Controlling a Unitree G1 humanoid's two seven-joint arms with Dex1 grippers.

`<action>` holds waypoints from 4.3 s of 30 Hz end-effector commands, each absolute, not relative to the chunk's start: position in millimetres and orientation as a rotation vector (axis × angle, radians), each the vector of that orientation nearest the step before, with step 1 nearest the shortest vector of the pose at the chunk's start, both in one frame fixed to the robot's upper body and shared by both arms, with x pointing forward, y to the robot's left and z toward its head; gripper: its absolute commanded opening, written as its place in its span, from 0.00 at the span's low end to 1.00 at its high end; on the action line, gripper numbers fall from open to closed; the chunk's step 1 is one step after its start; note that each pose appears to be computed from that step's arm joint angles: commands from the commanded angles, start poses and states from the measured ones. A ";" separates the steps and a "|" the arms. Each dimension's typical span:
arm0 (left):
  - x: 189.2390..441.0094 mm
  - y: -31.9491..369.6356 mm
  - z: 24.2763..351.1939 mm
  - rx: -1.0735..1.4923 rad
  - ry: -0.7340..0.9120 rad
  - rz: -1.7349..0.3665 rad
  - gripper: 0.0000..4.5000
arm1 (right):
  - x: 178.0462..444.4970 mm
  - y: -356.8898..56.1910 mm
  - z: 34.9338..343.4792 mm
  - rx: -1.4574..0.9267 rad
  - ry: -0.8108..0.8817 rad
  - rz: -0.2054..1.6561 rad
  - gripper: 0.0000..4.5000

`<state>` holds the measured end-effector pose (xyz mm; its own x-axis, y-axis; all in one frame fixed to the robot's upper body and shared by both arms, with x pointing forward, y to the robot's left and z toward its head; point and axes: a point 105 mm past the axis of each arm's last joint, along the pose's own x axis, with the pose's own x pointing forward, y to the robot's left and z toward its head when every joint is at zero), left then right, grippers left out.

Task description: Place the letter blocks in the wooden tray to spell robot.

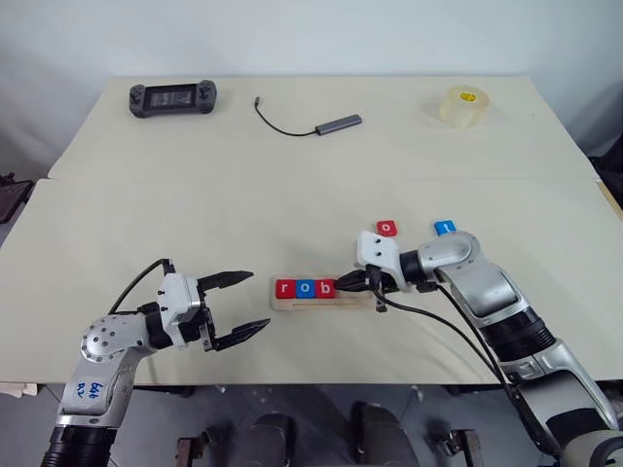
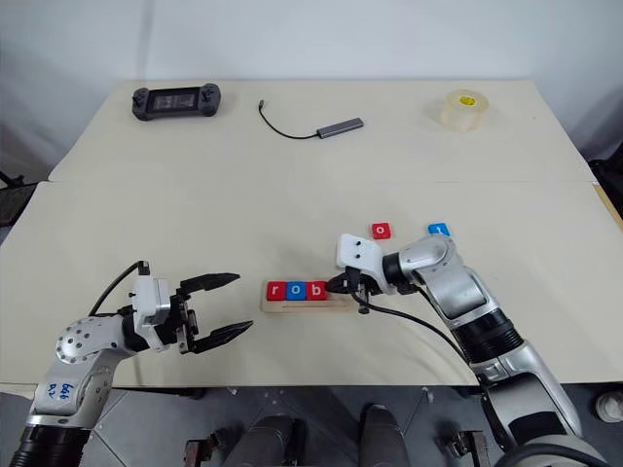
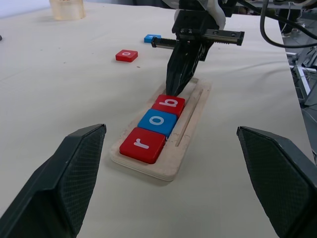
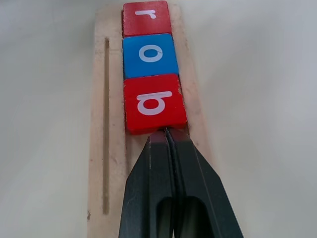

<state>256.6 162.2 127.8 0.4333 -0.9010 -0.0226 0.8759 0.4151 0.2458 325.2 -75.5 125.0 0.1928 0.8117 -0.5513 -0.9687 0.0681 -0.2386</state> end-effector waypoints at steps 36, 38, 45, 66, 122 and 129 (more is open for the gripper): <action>285.8 157.5 135.0 0.244 -0.159 -1.175 1.00 | 303.4 -253.1 166.6 -0.217 0.068 0.438 0.99; 285.1 156.2 134.8 0.244 -0.163 -1.174 1.00 | 317.1 -246.9 167.5 -0.219 0.159 0.433 0.99; 281.3 151.9 132.2 0.238 -0.168 -1.171 1.00 | 352.9 -218.0 173.8 -0.252 0.288 0.427 0.99; 277.3 150.5 132.6 0.237 -0.178 -1.152 1.00 | 365.8 -215.0 180.2 -0.272 0.342 0.337 0.99; 272.0 141.8 135.6 0.213 -0.189 -1.173 1.00 | 375.7 -152.0 160.8 -0.097 0.267 0.260 0.42; 279.0 135.7 135.2 0.205 -0.183 -1.238 1.00 | 321.7 -183.4 159.9 -0.119 0.318 0.229 0.42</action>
<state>278.4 136.2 130.5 0.3347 -0.9423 0.0110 0.9132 0.3272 0.2430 336.4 -177.5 151.9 0.9177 0.2152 -0.3341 -0.2520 0.9652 -0.0706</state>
